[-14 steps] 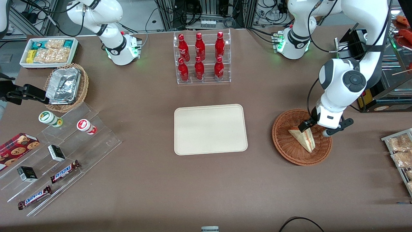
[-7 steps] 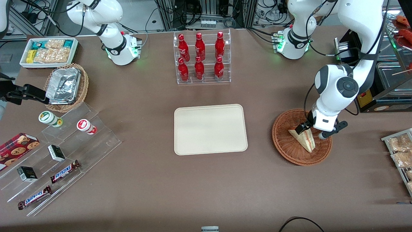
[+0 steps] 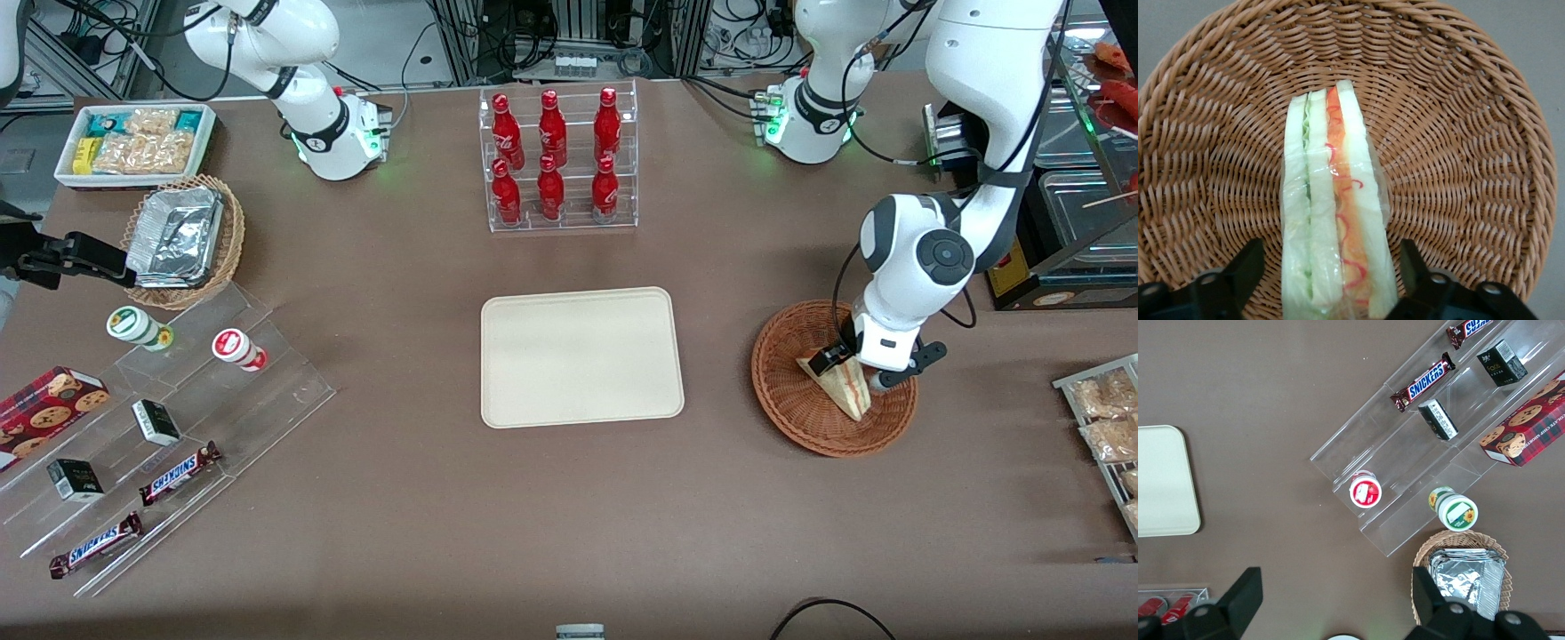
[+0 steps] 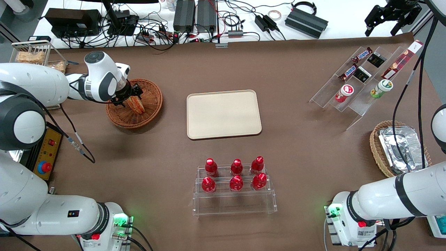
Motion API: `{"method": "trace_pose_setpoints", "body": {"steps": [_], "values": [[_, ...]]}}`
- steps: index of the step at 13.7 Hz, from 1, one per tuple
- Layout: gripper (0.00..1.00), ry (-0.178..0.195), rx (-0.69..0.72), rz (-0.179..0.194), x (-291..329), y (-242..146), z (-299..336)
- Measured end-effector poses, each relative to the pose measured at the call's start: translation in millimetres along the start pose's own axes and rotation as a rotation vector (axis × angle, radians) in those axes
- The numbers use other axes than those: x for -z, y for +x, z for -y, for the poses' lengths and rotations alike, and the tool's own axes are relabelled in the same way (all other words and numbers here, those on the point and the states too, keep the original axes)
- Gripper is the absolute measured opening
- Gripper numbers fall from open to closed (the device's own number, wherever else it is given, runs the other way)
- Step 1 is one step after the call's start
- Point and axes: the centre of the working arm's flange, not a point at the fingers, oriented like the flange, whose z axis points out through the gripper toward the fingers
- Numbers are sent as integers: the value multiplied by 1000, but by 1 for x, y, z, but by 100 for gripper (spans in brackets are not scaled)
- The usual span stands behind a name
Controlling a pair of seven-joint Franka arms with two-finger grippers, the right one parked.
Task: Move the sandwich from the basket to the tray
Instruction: 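Lower the left gripper and close it on the sandwich, then lift the sandwich and carry it over the cream tray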
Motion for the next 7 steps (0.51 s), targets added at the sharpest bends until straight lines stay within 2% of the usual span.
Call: {"method": "trace_pose_setpoints", "body": {"steps": [4,7], "values": [[40,-10,1,-15,6,4,-3],[31,-6,-1,-16,33,13,-10]]}}
